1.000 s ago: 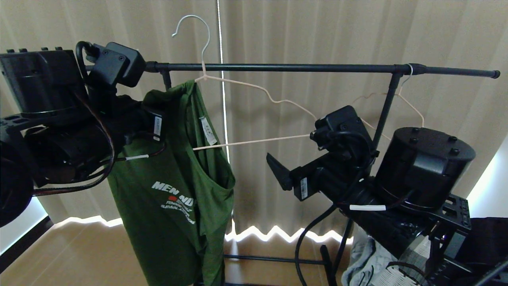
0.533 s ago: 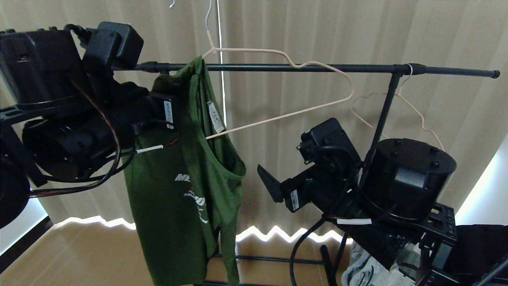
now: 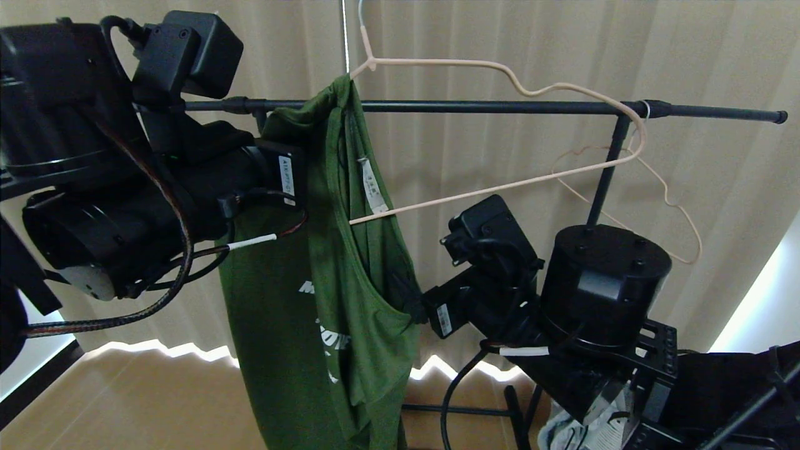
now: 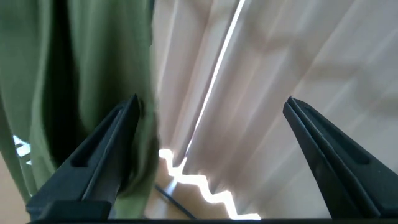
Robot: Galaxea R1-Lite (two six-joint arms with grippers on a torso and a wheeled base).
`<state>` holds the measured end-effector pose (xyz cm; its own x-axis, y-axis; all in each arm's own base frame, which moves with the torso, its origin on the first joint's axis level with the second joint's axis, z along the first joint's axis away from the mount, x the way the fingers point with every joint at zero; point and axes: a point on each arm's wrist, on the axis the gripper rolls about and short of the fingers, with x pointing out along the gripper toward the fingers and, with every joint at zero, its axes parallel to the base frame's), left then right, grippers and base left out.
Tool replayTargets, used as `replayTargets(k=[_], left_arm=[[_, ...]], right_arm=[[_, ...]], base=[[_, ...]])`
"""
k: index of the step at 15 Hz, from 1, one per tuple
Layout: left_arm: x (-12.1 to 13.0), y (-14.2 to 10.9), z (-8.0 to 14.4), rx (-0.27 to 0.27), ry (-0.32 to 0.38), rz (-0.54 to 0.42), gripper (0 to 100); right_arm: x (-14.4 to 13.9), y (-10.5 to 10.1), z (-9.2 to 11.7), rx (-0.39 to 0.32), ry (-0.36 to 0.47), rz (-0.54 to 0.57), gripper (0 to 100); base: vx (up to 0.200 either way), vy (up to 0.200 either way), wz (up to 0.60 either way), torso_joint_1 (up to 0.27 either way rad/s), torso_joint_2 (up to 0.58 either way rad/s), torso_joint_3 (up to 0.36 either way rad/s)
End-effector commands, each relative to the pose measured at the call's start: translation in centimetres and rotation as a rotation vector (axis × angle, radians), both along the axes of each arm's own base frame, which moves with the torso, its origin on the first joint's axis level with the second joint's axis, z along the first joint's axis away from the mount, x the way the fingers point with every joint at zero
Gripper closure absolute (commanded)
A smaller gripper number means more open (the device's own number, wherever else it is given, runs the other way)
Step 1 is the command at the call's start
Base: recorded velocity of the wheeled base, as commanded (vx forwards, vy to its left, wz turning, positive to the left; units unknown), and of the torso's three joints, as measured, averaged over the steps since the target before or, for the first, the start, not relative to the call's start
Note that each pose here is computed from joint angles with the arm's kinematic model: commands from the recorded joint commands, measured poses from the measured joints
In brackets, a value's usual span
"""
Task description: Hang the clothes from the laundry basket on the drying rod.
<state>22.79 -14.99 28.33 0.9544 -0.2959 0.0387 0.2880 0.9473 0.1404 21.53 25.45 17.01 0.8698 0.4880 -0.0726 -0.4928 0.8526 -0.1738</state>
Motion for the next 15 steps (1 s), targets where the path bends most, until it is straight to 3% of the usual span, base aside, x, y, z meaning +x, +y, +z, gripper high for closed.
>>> replayTargets(k=[1,5,7,8,9,10,11,13,15], left_arm=[[0.0,-0.1,0.2,-0.008,-0.014,-0.003,100],[0.7,1.2,0.4,-0.007,-0.038,0.052,100],[1.6,2.8,0.2,0.047,-0.044,0.123,100],[2.2,4.0,-0.3,0.109,-0.040,0.174,100],[2.2,4.1,-0.4,0.116,-0.039,0.179,100],[2.4,5.1,-1.3,0.163,-0.041,0.211,100],[2.4,5.2,-1.5,0.172,-0.044,0.216,100],[2.6,6.5,-3.1,0.293,-0.061,0.266,100],[2.8,7.0,-4.1,0.362,-0.084,0.291,100]], right_arm=[[-0.1,0.2,-0.8,-0.021,0.017,0.006,0],[-0.4,-0.9,-2.0,-0.063,0.048,-0.027,0],[-0.2,-1.9,-1.9,-0.073,0.046,-0.094,0],[0.3,-3.2,-1.6,-0.085,0.040,-0.154,0],[0.4,-3.3,-1.7,-0.089,0.040,-0.160,0],[1.6,-5.5,-1.5,-0.107,0.033,-0.248,0],[1.8,-5.8,-1.4,-0.106,0.030,-0.261,0],[3.2,-7.5,-0.3,-0.085,0.004,-0.332,0],[4.0,-8.6,0.4,-0.080,-0.017,-0.379,0]], base=[[0.000,0.000,0.00,0.000,0.00,0.000],[0.000,0.000,0.00,0.000,0.00,0.000],[0.000,0.000,0.00,0.000,0.00,0.000],[0.000,0.000,0.00,0.000,0.00,0.000],[0.000,0.000,0.00,0.000,0.00,0.000],[0.000,0.000,0.00,0.000,0.00,0.000],[0.000,0.000,0.00,0.000,0.00,0.000],[0.000,0.000,0.00,0.000,0.00,0.000],[0.000,0.000,0.00,0.000,0.00,0.000]])
